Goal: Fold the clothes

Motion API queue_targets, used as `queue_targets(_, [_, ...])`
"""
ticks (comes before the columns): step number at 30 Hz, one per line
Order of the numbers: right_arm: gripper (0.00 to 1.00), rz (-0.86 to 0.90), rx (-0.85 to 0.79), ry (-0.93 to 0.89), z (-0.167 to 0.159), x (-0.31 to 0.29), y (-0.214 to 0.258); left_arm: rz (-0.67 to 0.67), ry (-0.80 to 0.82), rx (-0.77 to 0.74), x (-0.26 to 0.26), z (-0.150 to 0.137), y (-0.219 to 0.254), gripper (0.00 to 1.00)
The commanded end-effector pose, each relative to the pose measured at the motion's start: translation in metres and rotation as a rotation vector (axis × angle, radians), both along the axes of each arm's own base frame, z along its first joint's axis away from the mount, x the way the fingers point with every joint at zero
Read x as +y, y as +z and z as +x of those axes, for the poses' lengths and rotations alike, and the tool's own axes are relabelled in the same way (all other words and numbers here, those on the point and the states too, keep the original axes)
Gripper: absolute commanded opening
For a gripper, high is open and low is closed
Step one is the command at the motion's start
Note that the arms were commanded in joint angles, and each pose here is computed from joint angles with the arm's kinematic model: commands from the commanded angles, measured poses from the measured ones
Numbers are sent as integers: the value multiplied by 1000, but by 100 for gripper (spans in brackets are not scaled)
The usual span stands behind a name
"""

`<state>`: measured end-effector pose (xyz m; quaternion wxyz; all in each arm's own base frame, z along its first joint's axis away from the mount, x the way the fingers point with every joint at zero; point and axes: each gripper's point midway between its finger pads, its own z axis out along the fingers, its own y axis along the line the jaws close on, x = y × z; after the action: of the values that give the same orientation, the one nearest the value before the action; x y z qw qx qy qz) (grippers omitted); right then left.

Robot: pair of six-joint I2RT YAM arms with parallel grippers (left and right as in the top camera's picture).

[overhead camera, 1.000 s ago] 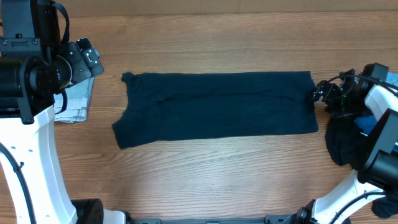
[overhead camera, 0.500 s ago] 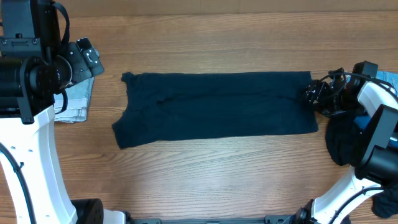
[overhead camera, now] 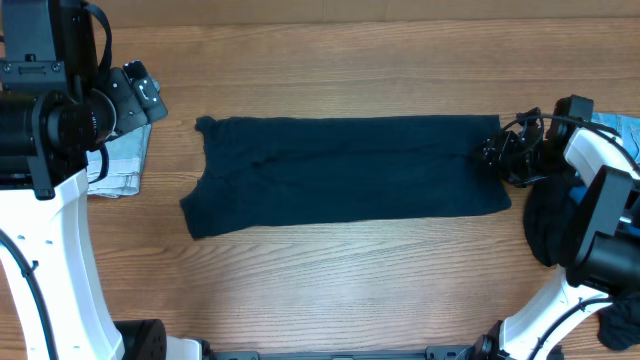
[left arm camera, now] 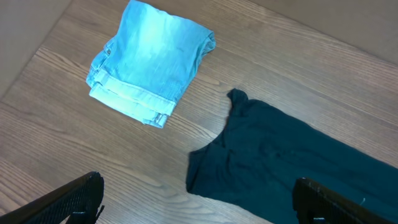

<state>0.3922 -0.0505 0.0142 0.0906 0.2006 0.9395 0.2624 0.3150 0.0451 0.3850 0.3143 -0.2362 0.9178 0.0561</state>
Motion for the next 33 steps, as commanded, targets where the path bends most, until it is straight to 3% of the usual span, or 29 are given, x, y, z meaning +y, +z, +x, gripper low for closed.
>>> queue_targets(1, [71,-44,135,-5,-24,-1,-37,-13,11,-1,0,1,-1,100])
queue_targets(5, [65,-115,186,-68,-28,-15,-43,-13,11,-1,0,1,-1,100])
queue_targets(9, [71,-232,305,-151,-49,-41,-50,-13,11,-1,0,1,-1,100])
queue_targets(13, [78,-158,252,-156,-48,-53,-46,-13,11,0,0,1,-1,100])
queue_targets(14, [80,-72,184,-127,-43,-50,-40,-13,11,-1,0,1,-1,100])
queue_targets(16, [80,60,57,-92,-35,-50,-26,-13,11,-1,0,1,-1,100])
queue_targets(19, [80,105,8,-69,-35,-50,-21,-13,11,-1,0,1,-1,100])
queue_targets(31, [81,138,77,53,-32,-1,-50,-13,11,-1,0,1,-1,100])
queue_targets(33, [76,143,73,60,-31,3,-50,-13,11,-1,0,1,-1,100])
